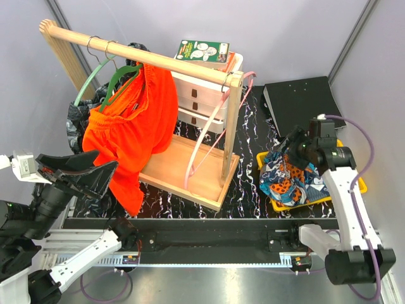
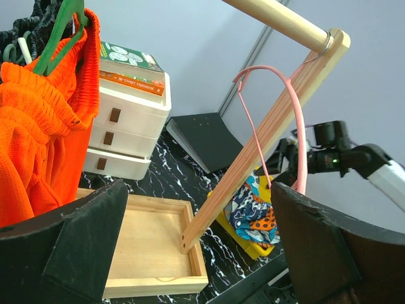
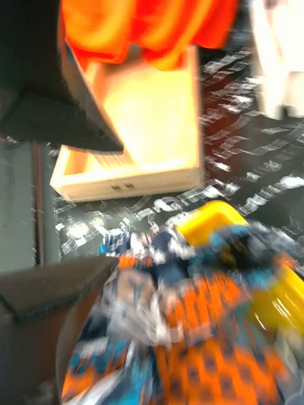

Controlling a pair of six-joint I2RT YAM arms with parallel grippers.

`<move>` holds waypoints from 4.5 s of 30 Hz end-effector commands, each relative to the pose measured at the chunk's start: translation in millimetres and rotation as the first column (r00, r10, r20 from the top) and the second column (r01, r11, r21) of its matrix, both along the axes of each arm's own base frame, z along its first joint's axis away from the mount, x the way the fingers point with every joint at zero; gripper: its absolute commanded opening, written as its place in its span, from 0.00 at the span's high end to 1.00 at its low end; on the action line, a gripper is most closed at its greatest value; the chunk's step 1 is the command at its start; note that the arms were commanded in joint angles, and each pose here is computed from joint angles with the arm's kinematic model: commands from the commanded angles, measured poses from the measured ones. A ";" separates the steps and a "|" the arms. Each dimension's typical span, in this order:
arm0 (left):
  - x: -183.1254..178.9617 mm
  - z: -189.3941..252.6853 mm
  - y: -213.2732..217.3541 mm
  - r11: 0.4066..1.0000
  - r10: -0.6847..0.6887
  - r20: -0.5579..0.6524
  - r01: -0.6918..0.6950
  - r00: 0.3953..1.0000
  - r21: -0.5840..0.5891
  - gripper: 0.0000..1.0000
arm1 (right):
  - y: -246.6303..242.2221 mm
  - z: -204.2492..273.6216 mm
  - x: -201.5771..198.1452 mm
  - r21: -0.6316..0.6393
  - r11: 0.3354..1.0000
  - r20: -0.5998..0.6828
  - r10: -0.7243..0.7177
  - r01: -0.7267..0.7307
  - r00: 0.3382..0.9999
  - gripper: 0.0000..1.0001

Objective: Remove the shorts from the hanger

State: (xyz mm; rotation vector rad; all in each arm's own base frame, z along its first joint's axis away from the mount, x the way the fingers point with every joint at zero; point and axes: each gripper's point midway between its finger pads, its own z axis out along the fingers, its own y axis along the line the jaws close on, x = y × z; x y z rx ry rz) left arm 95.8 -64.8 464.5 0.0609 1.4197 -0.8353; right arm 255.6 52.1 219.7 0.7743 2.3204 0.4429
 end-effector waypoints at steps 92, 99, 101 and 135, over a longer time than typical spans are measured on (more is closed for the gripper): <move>223.4 15.2 1.2 0.866 0.255 -0.169 -0.147 0.952 0.478 0.77 | 17.7 -4.6 -19.8 -0.021 0.948 0.051 0.319 -0.318 0.946 0.13; 214.1 28.1 -11.8 0.889 0.173 -0.129 -0.098 0.977 0.447 1.00 | 17.5 -5.2 -20.6 -0.018 0.949 0.047 0.315 -0.315 0.948 0.13; 208.5 34.1 -14.2 0.895 0.159 -0.109 -0.096 0.981 0.436 1.00 | 17.3 -4.8 -20.4 -0.021 0.949 0.050 0.315 -0.314 0.948 0.13; 107.9 24.8 -49.8 0.975 -0.048 0.016 0.043 0.999 0.218 1.00 | 20.4 -9.2 -18.3 -0.003 0.945 0.040 0.328 -0.328 0.944 0.12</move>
